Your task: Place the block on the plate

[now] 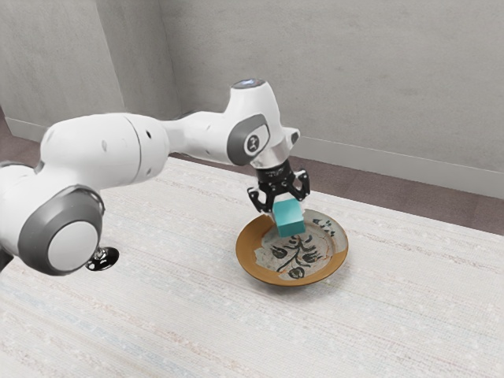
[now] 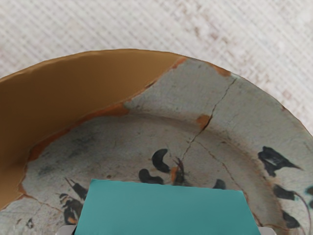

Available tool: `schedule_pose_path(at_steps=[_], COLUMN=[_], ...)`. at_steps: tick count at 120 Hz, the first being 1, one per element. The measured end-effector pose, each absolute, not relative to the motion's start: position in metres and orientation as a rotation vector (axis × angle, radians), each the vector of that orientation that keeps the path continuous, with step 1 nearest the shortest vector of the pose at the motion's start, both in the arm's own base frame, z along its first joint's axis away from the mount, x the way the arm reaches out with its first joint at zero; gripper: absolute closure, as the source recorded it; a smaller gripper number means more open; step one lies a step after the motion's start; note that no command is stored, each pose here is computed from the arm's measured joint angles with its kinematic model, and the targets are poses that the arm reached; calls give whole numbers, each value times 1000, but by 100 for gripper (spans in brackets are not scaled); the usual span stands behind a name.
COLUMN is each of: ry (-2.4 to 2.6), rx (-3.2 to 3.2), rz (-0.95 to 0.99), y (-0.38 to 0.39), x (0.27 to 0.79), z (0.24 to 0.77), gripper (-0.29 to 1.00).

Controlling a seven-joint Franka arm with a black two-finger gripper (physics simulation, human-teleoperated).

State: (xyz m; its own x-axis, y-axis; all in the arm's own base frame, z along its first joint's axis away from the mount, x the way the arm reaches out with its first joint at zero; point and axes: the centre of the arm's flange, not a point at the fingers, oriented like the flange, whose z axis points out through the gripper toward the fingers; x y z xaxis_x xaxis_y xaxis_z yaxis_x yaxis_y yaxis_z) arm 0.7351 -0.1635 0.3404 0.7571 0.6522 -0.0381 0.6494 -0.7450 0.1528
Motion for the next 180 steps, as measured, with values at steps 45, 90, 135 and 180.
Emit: schedule_pose_path(at_steps=[45, 90, 135, 180], ry=[1068, 1077, 1020, 727], rx=[2783, 2769, 2859, 3051], rz=[-84, -75, -66, -20], y=[-179, -181, -140, -38], x=[713, 714, 705, 609], z=[309, 302, 379, 553], gripper=[39, 17, 3, 1])
